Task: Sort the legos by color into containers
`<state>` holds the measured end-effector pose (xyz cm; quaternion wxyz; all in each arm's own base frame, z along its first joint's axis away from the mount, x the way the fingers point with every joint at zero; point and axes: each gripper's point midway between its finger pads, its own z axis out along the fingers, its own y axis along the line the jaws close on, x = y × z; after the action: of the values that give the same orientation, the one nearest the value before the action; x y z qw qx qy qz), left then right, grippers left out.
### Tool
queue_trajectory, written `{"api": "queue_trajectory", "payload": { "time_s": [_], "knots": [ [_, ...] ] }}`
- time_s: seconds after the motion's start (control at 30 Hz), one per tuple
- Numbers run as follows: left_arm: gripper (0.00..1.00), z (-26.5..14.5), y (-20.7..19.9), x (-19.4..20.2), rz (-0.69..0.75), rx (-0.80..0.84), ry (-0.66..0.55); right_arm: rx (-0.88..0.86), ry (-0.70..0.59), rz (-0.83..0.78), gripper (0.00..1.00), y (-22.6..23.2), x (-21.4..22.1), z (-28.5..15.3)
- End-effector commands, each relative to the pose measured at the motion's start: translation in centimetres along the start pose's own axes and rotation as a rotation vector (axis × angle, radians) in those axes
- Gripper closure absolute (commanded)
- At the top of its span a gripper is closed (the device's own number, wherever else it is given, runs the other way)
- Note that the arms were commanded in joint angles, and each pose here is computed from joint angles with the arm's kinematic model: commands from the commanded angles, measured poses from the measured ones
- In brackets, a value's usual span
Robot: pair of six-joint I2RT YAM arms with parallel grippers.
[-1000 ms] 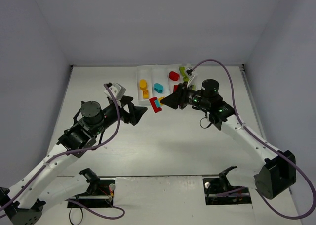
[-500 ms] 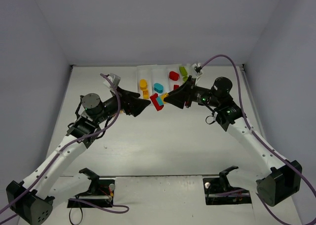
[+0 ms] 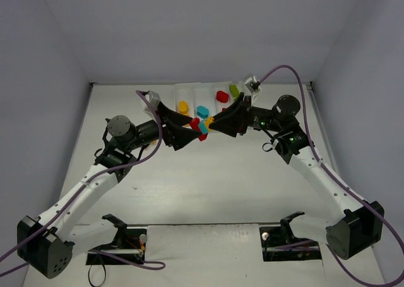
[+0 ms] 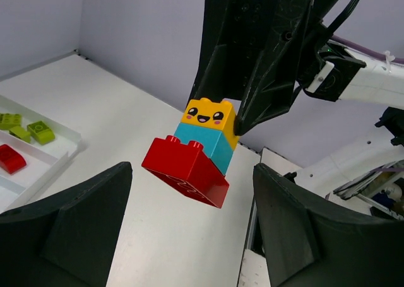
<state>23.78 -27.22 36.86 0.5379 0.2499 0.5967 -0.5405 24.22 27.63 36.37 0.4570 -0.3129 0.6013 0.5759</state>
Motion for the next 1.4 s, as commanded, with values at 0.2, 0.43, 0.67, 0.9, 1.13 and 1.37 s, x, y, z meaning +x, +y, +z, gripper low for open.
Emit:
{"api": "queue_trajectory", "payload": {
  "time_s": [0.2, 0.43, 0.67, 0.9, 1.13, 1.37],
  "knots": [
    [0.30, 1.0, -2.4, -3.1, 0.087, 0.143, -0.050, -0.110, -0.061, -0.133, 1.00, 2.7, -3.4, 0.1],
    [0.33, 1.2, -2.8, -3.4, 0.074, 0.171, -0.068, -0.119, -0.061, -0.119, 1.00, 2.4, -3.2, 0.2],
    [0.49, 1.5, -3.2, -3.5, 0.048, 0.213, -0.066, -0.121, -0.062, -0.115, 1.00, 2.2, -2.9, 0.3],
    [0.70, 1.7, -3.1, -3.0, 0.023, 0.224, -0.044, -0.122, -0.063, -0.120, 1.00, 2.0, -2.9, 0.4],
    [1.00, 1.5, -2.5, -2.6, 0.012, 0.172, -0.019, -0.050, -0.027, -0.131, 1.00, 0.2, -1.9, 0.3],
    [1.00, 1.0, -1.4, -1.7, 0.001, 0.129, -0.006, 0.029, -0.033, -0.157, 1.00, -1.6, -2.2, -1.1]
  ]
}}
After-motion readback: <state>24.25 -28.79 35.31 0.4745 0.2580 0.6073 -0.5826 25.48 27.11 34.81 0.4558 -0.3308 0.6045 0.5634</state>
